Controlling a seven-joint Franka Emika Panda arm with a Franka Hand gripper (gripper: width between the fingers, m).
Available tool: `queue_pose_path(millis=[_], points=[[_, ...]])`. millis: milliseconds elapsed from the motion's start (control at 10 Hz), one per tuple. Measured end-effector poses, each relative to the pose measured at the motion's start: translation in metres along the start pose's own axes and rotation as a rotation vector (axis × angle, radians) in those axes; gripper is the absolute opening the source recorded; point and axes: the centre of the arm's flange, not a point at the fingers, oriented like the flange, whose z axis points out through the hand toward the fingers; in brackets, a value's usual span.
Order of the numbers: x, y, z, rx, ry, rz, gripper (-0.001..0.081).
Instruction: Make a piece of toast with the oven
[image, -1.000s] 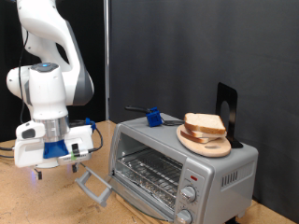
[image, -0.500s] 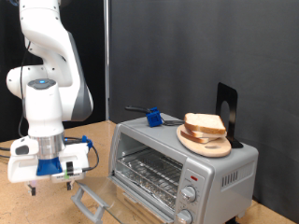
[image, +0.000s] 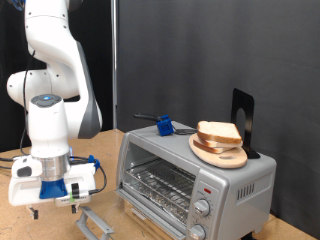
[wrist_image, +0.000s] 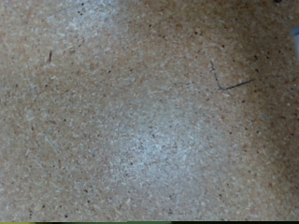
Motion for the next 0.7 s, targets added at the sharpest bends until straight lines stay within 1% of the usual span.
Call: queue_pose_path(millis=[200,400,500,700], points=[[-0.002,0.007,0.008,-0.029,0.0,-0.03,0.0806],[-0.006,0.022,0.012,-0.047,-0.014,-0.069,0.0808],[-0.005,0.03,0.009,-0.044,-0.02,-0.085,0.0808],[0.0,0.048,-0.005,-0.017,-0.035,-0.082,0.0808]])
